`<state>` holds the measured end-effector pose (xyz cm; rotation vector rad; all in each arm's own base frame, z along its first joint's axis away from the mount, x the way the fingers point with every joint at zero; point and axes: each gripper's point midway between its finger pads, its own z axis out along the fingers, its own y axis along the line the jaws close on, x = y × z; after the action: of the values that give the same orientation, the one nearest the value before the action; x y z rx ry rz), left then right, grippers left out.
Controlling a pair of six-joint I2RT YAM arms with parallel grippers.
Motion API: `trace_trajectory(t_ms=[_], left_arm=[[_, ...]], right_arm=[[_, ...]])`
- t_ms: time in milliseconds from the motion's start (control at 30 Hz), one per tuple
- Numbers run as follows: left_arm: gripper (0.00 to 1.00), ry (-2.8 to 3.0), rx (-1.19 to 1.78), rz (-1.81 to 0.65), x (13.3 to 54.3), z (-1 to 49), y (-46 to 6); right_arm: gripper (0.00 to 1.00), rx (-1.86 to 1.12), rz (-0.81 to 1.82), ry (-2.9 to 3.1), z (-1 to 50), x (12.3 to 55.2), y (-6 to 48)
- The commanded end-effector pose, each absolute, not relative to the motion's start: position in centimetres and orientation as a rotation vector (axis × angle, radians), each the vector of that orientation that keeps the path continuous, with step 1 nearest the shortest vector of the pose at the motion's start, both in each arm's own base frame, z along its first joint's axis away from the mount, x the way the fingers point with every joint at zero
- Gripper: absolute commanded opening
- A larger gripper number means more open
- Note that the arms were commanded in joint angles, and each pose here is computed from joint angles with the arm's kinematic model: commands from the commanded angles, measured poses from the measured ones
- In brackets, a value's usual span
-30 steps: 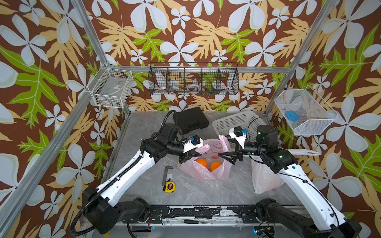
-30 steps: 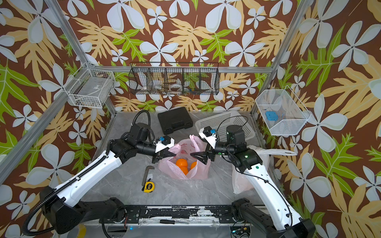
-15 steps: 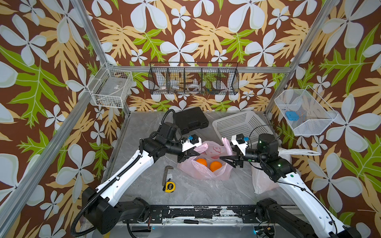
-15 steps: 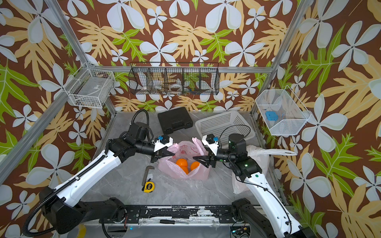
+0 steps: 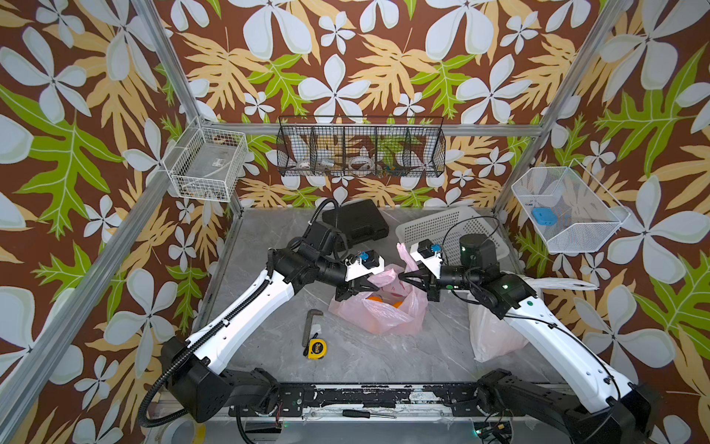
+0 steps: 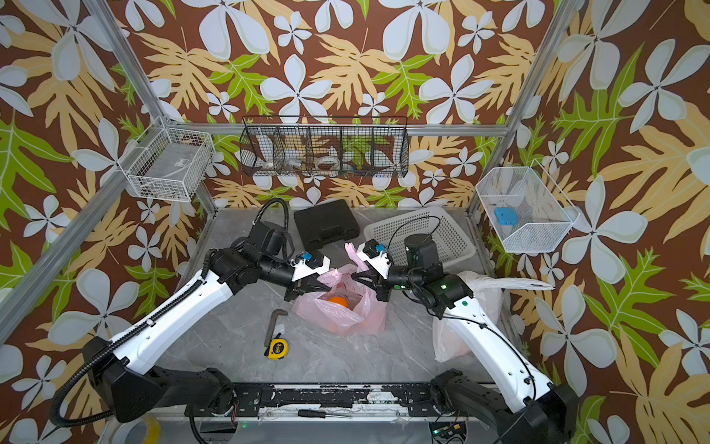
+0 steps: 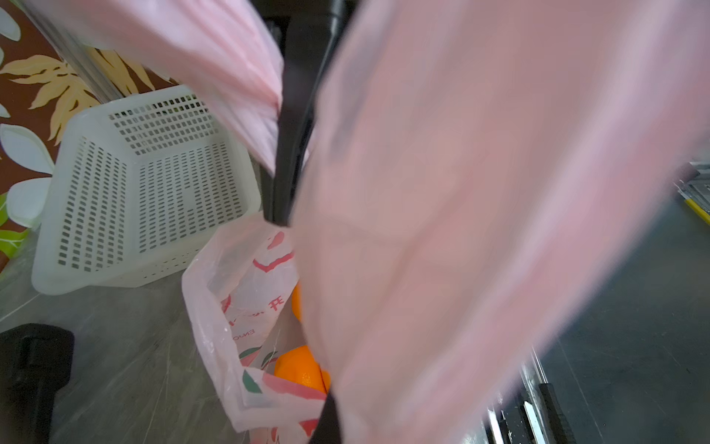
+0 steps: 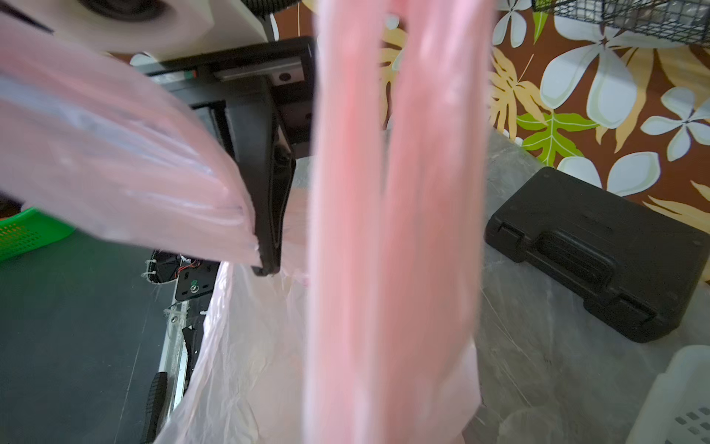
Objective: Place the oranges into plastic bags & tie knots
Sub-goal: Adjust the plastic bag at the center of the board.
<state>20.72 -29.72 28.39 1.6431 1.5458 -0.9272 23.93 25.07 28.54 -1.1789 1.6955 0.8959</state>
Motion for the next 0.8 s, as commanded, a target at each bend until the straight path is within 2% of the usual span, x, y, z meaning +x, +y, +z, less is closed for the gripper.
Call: trace_trajectory(t_ms=[0, 133, 200, 267, 300, 767], left_arm=[[0.00, 1.552, 1.678, -0.924, 20.3, 28.2, -29.8], [0.01, 1.596, 1.586, -0.911, 21.8, 28.5, -30.5], [0.29, 1.563, 1.571, -0.929, 21.6, 28.7, -30.6], [0.50, 1.533, 1.557, -0.946, 21.4, 29.1, -30.6], [0.57, 1.508, 1.559, -0.970, 21.1, 29.3, -30.5], [0.59, 1.489, 1.378, -0.968, 21.7, 29.5, -26.8]], right_arm=[[0.00, -1.139, 0.837, 1.746, 27.8, 25.3, 25.2], [0.00, -1.115, 0.879, 1.771, 27.3, 25.8, 25.8], [0.00, -1.106, 0.880, 1.776, 27.1, 26.0, 25.8], [0.00, -1.109, 0.878, 1.768, 27.1, 25.9, 25.8], [0.00, -1.111, 0.880, 1.765, 27.2, 25.8, 25.8], [0.00, -1.159, 0.885, 1.749, 27.7, 25.4, 25.9]])
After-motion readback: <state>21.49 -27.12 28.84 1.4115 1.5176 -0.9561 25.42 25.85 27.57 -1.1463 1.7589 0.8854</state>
